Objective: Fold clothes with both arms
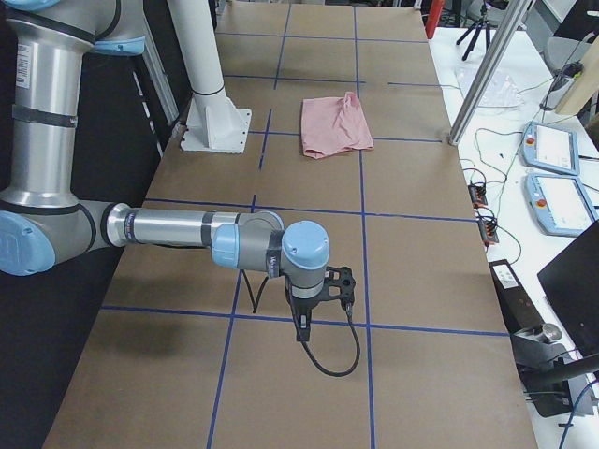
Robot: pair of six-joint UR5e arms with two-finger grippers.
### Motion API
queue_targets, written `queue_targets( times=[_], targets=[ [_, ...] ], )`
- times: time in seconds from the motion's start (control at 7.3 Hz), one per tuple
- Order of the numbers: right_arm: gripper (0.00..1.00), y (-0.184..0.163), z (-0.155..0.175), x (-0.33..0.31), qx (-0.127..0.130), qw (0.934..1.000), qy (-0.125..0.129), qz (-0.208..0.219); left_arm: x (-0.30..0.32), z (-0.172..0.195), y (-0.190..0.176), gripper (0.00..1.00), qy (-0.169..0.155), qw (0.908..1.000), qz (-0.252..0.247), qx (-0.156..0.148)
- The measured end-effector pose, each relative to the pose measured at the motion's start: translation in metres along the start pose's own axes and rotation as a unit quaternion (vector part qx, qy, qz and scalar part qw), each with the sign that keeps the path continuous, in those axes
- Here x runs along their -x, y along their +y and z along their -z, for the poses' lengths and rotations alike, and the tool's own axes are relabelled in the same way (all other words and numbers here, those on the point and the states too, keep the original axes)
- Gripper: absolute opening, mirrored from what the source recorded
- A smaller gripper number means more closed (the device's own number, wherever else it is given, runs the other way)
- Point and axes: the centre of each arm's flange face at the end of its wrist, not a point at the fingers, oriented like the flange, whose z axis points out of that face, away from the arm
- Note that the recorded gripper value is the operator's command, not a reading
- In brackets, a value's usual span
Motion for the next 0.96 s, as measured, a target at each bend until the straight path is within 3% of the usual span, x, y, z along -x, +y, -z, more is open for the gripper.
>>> queue_targets(
  times=[0.96],
  targets=[
    [1.0, -0.001, 0.0, 0.003, -0.001, 1.0, -0.008, 0.001, 0.005, -0.018, 0.046, 1.0, 0.006, 0.9995, 0.023, 0.021]
  ],
)
